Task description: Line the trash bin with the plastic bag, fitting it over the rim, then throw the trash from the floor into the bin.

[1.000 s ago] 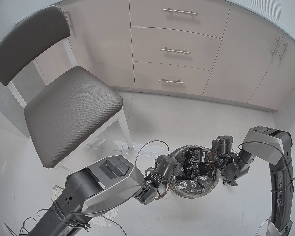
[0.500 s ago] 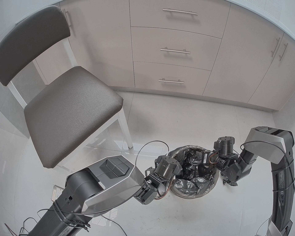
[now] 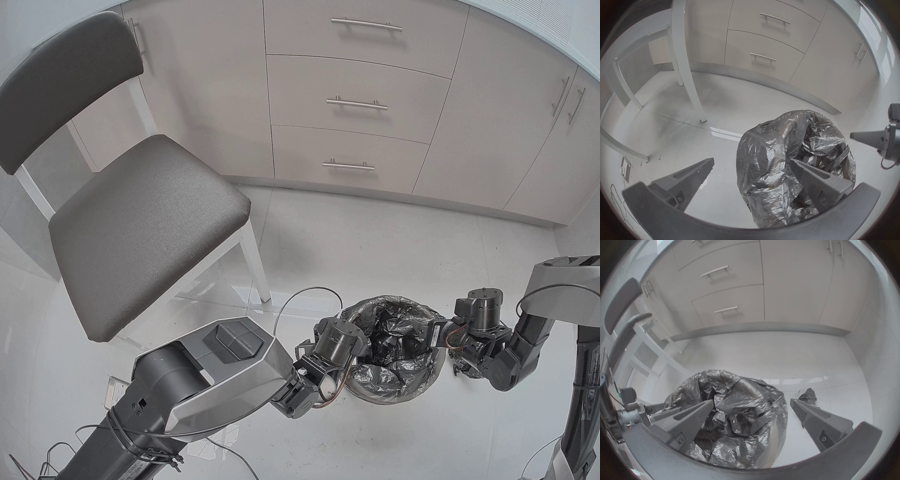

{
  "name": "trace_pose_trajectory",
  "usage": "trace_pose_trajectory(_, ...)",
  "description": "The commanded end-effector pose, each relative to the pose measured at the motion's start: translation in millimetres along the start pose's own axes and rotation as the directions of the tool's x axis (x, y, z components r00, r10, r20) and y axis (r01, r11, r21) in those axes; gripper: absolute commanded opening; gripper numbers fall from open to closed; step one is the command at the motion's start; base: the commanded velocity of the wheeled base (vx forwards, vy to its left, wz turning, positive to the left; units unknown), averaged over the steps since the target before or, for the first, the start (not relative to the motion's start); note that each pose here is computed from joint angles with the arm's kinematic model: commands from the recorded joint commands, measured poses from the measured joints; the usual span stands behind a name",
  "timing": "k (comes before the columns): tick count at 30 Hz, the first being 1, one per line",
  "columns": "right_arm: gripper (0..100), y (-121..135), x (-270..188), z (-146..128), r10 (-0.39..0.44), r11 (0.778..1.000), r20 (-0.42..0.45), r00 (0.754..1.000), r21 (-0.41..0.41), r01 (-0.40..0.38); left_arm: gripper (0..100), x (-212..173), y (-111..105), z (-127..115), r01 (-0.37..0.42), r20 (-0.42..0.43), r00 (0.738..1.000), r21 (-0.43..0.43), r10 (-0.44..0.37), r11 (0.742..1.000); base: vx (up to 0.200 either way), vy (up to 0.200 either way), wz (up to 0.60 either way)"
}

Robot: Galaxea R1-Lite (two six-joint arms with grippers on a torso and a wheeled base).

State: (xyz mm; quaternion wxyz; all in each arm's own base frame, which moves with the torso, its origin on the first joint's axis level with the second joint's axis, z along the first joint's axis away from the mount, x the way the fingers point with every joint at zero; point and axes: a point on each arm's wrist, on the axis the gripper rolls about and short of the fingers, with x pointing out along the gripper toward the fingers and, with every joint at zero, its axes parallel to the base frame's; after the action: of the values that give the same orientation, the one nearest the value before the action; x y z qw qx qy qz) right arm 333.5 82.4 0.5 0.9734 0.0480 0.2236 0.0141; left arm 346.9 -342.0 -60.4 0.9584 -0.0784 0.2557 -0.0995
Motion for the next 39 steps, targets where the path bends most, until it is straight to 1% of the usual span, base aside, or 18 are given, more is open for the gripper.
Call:
trace_pose_trajectory(1,100,-24,-18,0,-0.052,0.998,0.018,0.998,0.033,0.051,100,-3,-1,-1,0.005,0.001,1.0,-0.003,-0.005,1.0,0.0,0.0,0.0)
trace_pose_trajectory(2,100,-28,-19,2,-0.064,0.997,0.024,0.998,0.04,0.063,100,-6,1,-3,0.003,-0.002,1.0,-0.001,-0.003,1.0,0.0,0.0,0.0)
trace_pose_trajectory(4,100,-33,-25,12,-0.079,0.996,0.051,0.996,0.053,0.077,100,-20,1,9,0.021,0.025,0.999,-0.026,-0.021,0.999,0.0,0.0,0.0)
trace_pose_trajectory(8,100,-43,-35,28,-0.105,0.992,0.098,0.99,0.074,0.098,100,-73,8,52,0.06,0.085,0.995,-0.085,-0.053,0.995,0.0,0.0,0.0)
trace_pose_trajectory(11,100,-54,-35,33,-0.135,0.988,0.114,0.984,0.091,0.125,100,-122,16,81,0.087,0.118,0.99,-0.089,-0.077,0.992,0.0,0.0,0.0)
trace_pose_trajectory(12,100,-54,-35,33,-0.135,0.988,0.114,0.984,0.091,0.125,100,-122,16,81,0.087,0.118,0.99,-0.089,-0.077,0.992,0.0,0.0,0.0)
trace_pose_trajectory(13,100,-59,-35,35,-0.148,0.986,0.122,0.981,0.098,0.136,100,-145,21,93,0.102,0.135,0.987,-0.088,-0.089,0.991,0.0,0.0,0.0)
trace_pose_trajectory(14,100,-66,-36,42,-0.167,0.982,0.143,0.976,0.107,0.152,100,-179,30,110,0.119,0.165,0.981,-0.07,-0.106,0.99,0.0,0.0,0.0)
trace_pose_trajectory(15,100,-72,-36,45,-0.18,0.98,0.143,0.973,0.109,0.165,100,-197,36,119,0.123,0.185,0.976,-0.045,-0.113,0.991,0.0,0.0,0.0)
trace_pose_trajectory(19,100,-90,-32,63,-0.187,0.978,0.111,0.976,0.113,0.174,100,-257,71,142,0.104,0.269,0.957,0.035,-0.109,0.994,0.0,0.0,0.0)
trace_pose_trajectory(23,100,-104,-14,87,-0.183,0.977,0.074,0.98,0.124,0.173,100,-303,115,147,0.025,0.316,0.948,0.06,-0.043,0.998,0.0,0.0,0.0)
trace_pose_trajectory(25,100,-105,-13,87,-0.185,0.977,0.069,0.98,0.125,0.176,100,-305,117,147,0.021,0.318,0.947,0.059,-0.039,0.998,0.0,0.0,0.0)
trace_pose_trajectory(26,100,-117,15,92,-0.206,0.97,0.028,0.978,0.134,0.201,100,-328,148,148,-0.086,0.345,0.936,0.021,0.074,0.996,0.0,0.0,0.0)
trace_pose_trajectory(27,100,-119,24,92,-0.21,0.969,0.015,0.978,0.134,0.206,100,-335,158,148,-0.126,0.347,0.931,0.009,0.115,0.992,0.0,0.0,0.0)
trace_pose_trajectory(28,100,-119,24,92,-0.21,0.969,0.015,0.978,0.134,0.206,100,-335,158,148,-0.126,0.347,0.931,0.009,0.115,0.992,0.0,0.0,0.0)
trace_pose_trajectory(29,100,-126,47,87,-0.219,0.966,-0.007,0.976,0.138,0.217,100,-353,178,145,-0.201,0.349,0.917,-0.015,0.194,0.979,0.0,0.0,0.0)
trace_pose_trajectory(34,100,-135,93,67,-0.227,0.963,-0.039,0.973,0.142,0.23,100,-392,207,134,-0.291,0.364,0.882,-0.076,0.298,0.954,0.0,0.0,0.0)
trace_pose_trajectory(39,100,-141,111,54,-0.234,0.958,-0.049,0.971,0.156,0.239,100,-415,221,123,-0.352,0.357,0.859,-0.109,0.367,0.93,0.0,0.0,0.0)
